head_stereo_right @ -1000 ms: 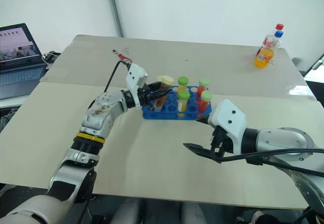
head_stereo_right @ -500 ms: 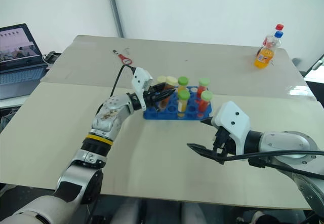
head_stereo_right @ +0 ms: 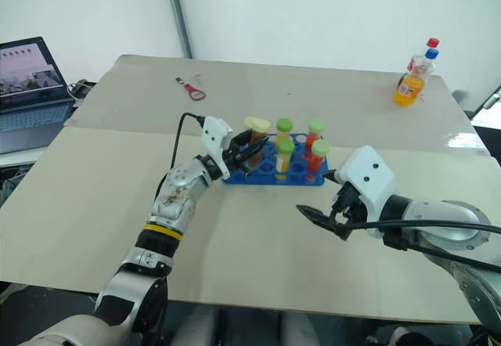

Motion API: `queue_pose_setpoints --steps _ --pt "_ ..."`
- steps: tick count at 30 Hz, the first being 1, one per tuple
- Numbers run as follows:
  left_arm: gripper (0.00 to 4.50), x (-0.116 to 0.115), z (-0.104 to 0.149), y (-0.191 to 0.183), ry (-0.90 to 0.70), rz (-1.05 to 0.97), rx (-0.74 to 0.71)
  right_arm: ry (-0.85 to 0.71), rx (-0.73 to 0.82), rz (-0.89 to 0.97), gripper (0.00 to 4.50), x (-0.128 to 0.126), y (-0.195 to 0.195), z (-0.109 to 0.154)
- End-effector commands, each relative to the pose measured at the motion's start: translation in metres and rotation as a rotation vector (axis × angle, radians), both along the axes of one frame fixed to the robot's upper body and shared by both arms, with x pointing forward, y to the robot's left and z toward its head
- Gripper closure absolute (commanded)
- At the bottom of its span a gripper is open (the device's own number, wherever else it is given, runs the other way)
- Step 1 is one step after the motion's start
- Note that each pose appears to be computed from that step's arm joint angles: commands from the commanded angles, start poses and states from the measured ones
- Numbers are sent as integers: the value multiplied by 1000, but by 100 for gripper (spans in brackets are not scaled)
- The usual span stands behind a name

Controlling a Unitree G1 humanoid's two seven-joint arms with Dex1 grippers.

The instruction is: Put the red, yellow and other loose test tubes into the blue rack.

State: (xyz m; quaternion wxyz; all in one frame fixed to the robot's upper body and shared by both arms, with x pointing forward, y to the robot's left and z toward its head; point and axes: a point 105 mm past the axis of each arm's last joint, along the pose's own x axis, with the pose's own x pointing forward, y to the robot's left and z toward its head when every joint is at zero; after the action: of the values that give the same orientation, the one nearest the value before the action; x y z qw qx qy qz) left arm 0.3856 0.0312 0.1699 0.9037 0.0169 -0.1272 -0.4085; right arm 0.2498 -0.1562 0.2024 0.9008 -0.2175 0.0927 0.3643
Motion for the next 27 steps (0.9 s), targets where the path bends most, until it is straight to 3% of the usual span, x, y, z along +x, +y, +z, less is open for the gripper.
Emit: queue_pose_setpoints --steps 1,7,8,13,14,20,25,27 --pt "361 -10 -1 -1 -48 3 9 -55 12 -36 9 2 -3 13" --pt "361 -17 -24 5 -39 34 42 -58 24 -53 9 4 -3 14" --pt "256 -17 -25 6 -31 30 39 -58 25 -54 9 5 -3 14" --pt "25 -23 -27 11 -46 1 76 -53 29 -55 9 7 -4 14" --pt "5 -24 -26 14 -49 -7 93 -52 29 -56 9 8 -4 14" --pt "5 -44 -17 55 -57 -26 260 -58 -5 -55 9 15 -16 12" --pt "5 -61 -12 96 70 -32 401 -88 -44 12 9 19 -32 19" --pt "5 -65 -5 112 46 2 512 -99 -46 50 9 21 -37 23"
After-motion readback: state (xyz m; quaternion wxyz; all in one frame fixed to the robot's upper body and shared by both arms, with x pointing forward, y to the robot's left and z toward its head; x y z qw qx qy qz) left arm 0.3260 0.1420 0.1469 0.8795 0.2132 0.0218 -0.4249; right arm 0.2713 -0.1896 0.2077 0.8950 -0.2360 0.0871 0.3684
